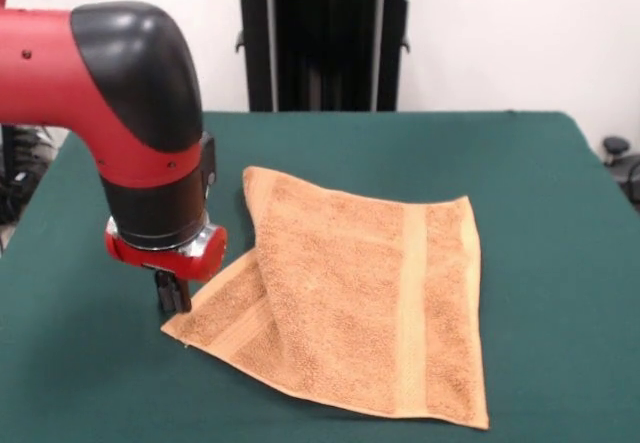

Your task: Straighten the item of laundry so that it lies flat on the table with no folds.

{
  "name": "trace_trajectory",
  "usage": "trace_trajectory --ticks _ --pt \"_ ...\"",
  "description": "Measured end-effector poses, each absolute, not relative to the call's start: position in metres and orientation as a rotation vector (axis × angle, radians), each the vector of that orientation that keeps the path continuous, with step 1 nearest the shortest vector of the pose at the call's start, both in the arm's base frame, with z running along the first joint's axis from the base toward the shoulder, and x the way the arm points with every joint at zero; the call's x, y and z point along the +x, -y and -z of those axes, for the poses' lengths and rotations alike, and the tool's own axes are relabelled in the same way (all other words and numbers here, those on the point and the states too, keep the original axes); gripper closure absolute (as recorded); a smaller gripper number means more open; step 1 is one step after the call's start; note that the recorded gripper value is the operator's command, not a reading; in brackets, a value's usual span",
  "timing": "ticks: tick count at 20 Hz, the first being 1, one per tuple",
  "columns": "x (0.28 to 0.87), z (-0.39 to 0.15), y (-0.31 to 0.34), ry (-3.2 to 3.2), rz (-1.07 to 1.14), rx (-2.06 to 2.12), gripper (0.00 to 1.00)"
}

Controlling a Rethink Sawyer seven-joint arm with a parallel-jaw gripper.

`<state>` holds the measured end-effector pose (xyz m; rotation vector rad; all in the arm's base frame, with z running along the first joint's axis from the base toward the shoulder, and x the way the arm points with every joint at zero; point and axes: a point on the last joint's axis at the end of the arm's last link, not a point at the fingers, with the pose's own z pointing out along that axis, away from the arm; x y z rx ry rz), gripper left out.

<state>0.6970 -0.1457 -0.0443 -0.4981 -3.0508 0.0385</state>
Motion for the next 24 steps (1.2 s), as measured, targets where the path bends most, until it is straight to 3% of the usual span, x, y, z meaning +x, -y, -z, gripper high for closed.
trace_trajectory --ticks 24 --pt "0.721 0.048 0.161 2.933 0.095 -0.089 1.00"
